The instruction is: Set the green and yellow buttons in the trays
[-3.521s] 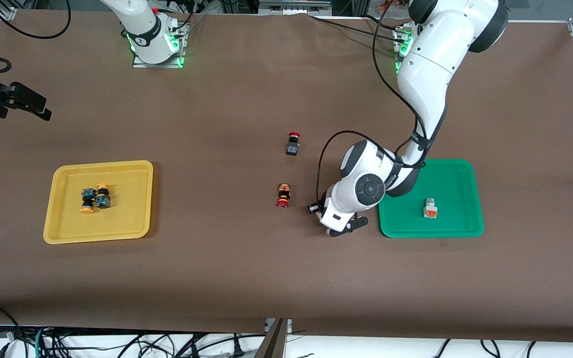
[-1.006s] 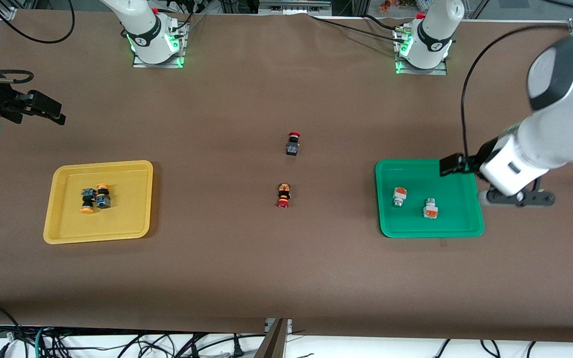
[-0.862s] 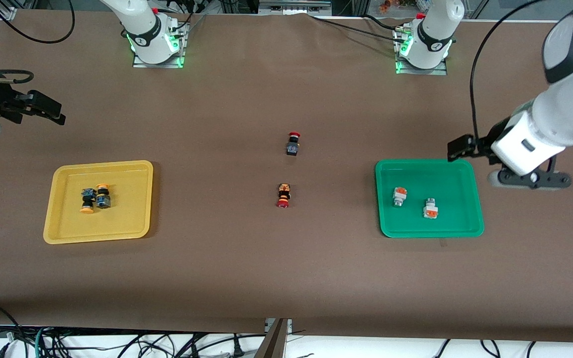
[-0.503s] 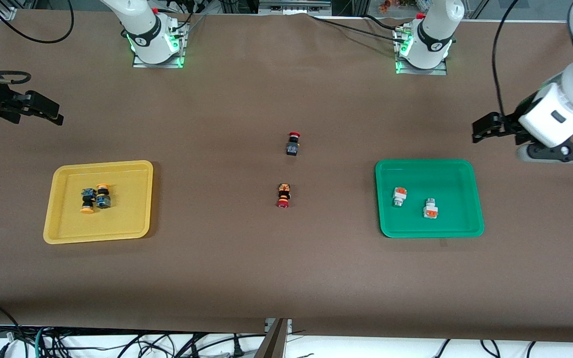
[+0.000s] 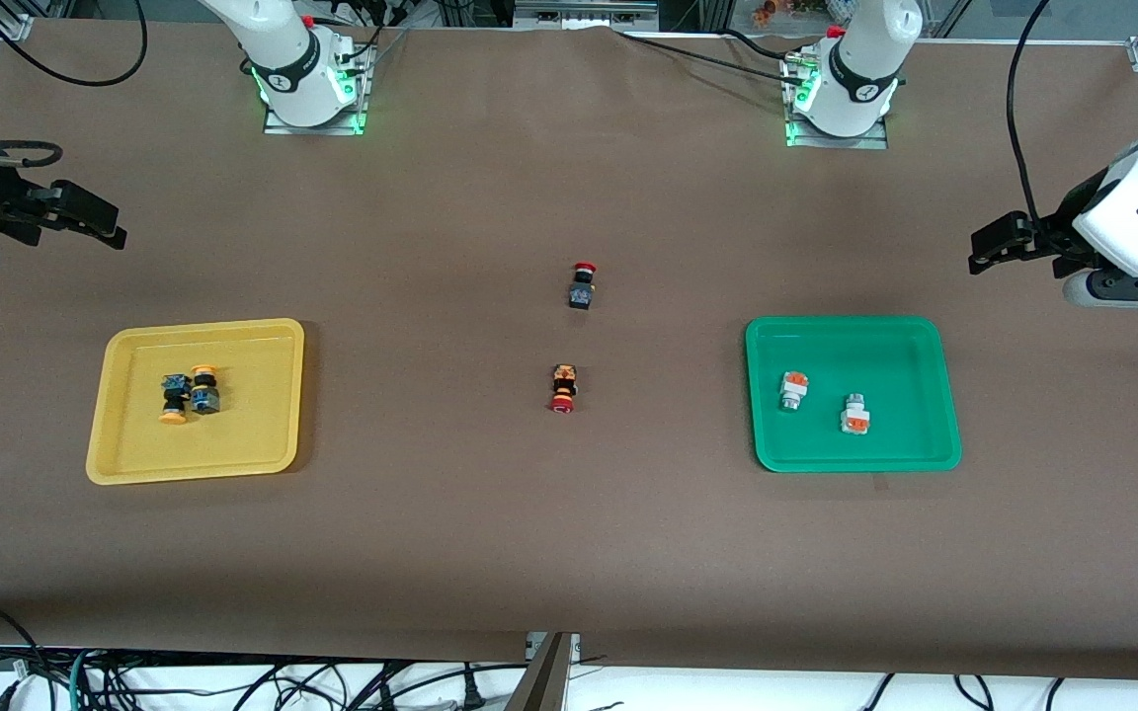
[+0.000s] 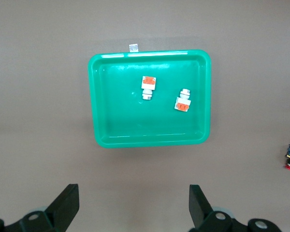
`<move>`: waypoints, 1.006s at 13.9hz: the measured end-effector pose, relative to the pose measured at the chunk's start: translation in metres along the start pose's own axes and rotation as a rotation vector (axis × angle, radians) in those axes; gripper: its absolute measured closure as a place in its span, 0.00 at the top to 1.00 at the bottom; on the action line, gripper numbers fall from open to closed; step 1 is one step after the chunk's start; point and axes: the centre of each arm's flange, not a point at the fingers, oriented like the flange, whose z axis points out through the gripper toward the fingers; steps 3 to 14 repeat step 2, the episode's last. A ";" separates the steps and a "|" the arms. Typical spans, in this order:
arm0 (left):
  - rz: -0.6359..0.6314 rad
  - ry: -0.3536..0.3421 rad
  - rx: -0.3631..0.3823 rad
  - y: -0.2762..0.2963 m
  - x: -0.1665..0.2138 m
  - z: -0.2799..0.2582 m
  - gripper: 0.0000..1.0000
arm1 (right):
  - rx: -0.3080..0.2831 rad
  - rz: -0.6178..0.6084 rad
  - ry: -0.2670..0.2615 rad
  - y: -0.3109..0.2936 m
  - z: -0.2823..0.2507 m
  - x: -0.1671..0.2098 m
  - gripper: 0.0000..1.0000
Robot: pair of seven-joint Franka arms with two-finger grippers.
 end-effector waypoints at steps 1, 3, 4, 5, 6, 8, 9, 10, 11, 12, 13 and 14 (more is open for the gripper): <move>-0.004 0.000 0.000 -0.002 0.000 0.000 1.00 | 0.000 -0.001 0.000 0.000 0.000 0.000 1.00; -0.011 0.000 -0.001 -0.006 0.000 0.000 1.00 | 0.000 -0.001 0.000 0.000 0.000 0.000 1.00; -0.011 0.000 -0.001 -0.006 0.000 0.000 1.00 | 0.000 -0.001 0.000 0.000 0.000 0.000 1.00; -0.011 0.000 -0.001 -0.006 0.000 0.000 1.00 | 0.000 -0.001 0.000 0.000 0.000 0.000 1.00; -0.011 0.000 -0.001 -0.006 0.000 0.000 1.00 | 0.000 -0.001 0.000 0.000 0.000 0.000 1.00; -0.011 0.000 -0.001 -0.006 0.000 0.000 1.00 | 0.000 -0.001 0.000 0.000 0.000 0.000 1.00; -0.011 0.000 -0.001 -0.006 0.000 0.000 1.00 | 0.000 -0.001 0.000 0.000 0.000 0.000 1.00; -0.011 0.000 -0.001 -0.006 0.000 0.000 1.00 | 0.000 -0.001 0.000 0.000 0.000 0.000 1.00; -0.011 0.000 -0.001 -0.006 0.000 0.000 1.00 | 0.000 -0.001 0.000 0.000 0.000 0.000 1.00; -0.011 0.000 -0.001 -0.006 0.000 0.000 1.00 | 0.000 -0.001 0.000 0.000 0.000 0.000 1.00; -0.011 0.000 -0.001 -0.006 0.000 0.000 1.00 | 0.000 -0.001 0.000 0.000 0.000 0.000 1.00; -0.011 0.000 -0.001 -0.006 0.000 0.000 1.00 | 0.000 -0.001 0.000 0.000 0.000 0.000 1.00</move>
